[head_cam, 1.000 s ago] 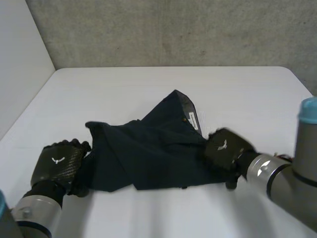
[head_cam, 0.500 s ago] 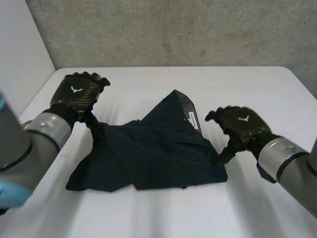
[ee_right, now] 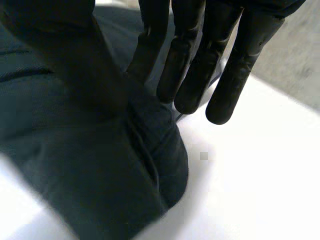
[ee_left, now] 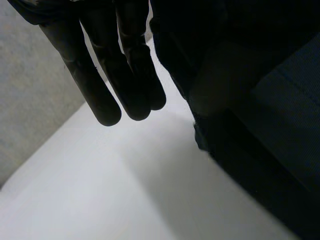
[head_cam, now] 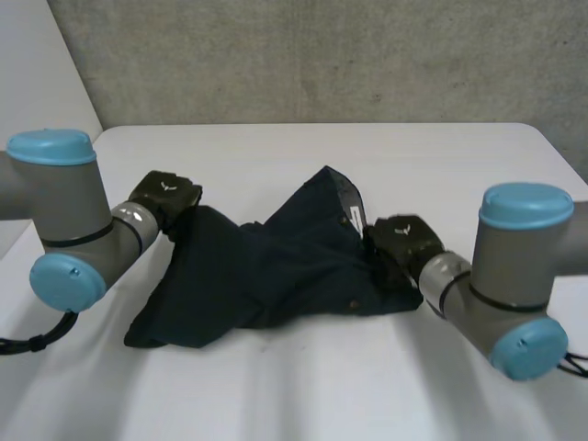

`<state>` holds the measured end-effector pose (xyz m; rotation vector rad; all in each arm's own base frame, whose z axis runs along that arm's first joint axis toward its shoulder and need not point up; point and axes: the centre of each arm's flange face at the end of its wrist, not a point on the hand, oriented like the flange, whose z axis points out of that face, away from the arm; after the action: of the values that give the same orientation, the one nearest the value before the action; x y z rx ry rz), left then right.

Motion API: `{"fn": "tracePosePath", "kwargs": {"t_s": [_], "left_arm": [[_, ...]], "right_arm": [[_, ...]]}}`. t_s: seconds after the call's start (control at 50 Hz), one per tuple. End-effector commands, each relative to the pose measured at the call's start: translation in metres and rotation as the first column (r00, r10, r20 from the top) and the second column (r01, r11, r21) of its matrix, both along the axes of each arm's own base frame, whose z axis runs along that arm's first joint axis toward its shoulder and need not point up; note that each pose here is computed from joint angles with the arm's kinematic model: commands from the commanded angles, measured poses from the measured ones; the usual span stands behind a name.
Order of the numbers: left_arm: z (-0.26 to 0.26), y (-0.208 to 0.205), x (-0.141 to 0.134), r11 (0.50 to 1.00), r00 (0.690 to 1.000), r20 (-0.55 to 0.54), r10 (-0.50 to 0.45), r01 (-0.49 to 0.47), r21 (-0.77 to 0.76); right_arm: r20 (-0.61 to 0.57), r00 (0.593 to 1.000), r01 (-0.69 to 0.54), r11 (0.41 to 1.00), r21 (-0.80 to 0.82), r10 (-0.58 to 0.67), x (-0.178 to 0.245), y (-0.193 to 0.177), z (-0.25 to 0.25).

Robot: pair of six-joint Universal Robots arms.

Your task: Fold the shorts.

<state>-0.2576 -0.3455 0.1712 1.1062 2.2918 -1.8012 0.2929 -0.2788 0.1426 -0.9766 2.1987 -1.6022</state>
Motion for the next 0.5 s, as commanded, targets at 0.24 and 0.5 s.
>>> {"fn": "tracePosePath", "kwargs": {"t_s": [0.24, 0.5], "left_arm": [[0.262, -0.034, 0.006, 0.582, 0.879, -0.475, 0.047, -0.410, -0.702], [0.205, 0.005, 0.018, 0.750, 0.867, -0.490, 0.087, -0.380, -0.541]], "right_arm": [[0.261, 0.962, 0.182, 0.514, -0.838, 0.085, 0.050, -0.074, 0.242], [0.303, 0.947, 0.174, 0.618, -0.767, 0.110, 0.035, -0.050, 0.241]]}}
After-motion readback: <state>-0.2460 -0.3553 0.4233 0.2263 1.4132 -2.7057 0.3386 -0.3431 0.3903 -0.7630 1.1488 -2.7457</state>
